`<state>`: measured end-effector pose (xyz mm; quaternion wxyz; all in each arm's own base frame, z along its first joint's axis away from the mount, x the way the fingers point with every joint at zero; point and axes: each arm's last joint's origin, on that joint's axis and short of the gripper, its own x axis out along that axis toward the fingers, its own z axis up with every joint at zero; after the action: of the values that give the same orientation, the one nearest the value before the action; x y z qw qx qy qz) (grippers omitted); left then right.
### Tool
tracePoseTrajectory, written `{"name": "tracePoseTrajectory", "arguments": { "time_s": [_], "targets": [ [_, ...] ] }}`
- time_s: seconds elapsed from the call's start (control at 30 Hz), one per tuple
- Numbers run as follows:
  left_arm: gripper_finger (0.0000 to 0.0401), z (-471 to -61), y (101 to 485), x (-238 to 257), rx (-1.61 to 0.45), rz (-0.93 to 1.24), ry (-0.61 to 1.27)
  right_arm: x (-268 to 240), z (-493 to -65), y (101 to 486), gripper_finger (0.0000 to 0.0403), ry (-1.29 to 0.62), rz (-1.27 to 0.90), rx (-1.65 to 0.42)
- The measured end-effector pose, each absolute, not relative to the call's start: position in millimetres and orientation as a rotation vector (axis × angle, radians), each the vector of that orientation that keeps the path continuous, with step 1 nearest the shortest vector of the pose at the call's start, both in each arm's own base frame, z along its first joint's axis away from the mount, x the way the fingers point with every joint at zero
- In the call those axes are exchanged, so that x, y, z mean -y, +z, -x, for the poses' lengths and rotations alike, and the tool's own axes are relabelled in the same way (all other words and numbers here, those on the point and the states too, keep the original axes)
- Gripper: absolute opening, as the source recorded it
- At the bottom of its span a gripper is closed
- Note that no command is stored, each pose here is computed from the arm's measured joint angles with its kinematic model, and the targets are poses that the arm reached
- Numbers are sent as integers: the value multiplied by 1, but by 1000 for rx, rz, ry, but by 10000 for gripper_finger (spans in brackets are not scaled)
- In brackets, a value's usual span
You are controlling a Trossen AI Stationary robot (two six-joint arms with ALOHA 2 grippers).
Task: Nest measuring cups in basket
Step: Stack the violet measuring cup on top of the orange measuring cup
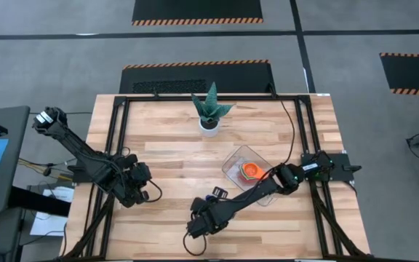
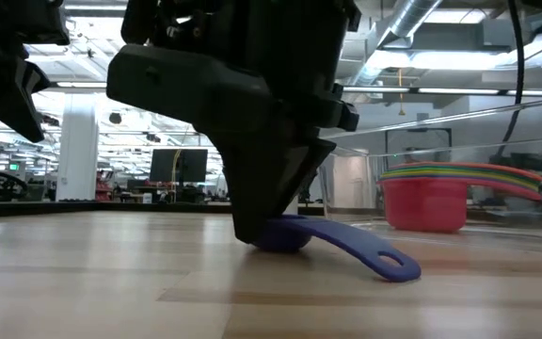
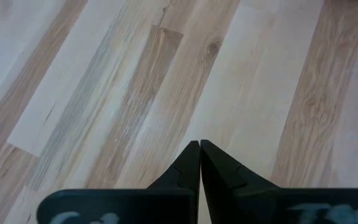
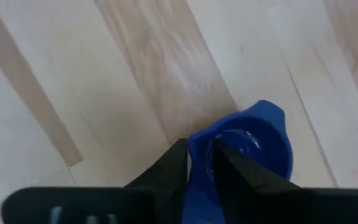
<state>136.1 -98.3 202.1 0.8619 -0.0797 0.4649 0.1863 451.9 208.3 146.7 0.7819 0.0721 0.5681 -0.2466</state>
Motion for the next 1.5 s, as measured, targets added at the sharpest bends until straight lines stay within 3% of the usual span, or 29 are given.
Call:
{"name": "tracePoseTrajectory", "arguments": {
  "time_s": [0.2, 0.4, 0.73, 1.1, 1.27, 1.5],
  "targets": [
    [0, -136, 202, 98, -976, 165, 390, -202, -454, 147, 14, -542, -190, -1235],
    [0, -136, 202, 98, -976, 164, 389, -201, -457, 150, 8, -553, -224, -1220],
    [0, -136, 202, 99, -990, 195, 389, -207, -452, 191, 6, -542, -237, -1154],
    [0, -136, 201, 100, -1009, 221, 373, -212, -388, 273, 6, -648, -165, -1150],
    [0, -137, 202, 100, -1002, 235, 374, -199, -370, 319, 6, -610, -118, -1022],
    [0, -137, 202, 101, -988, 285, 391, -176, -344, 372, 6, -441, 19, -999]
  ]
}}
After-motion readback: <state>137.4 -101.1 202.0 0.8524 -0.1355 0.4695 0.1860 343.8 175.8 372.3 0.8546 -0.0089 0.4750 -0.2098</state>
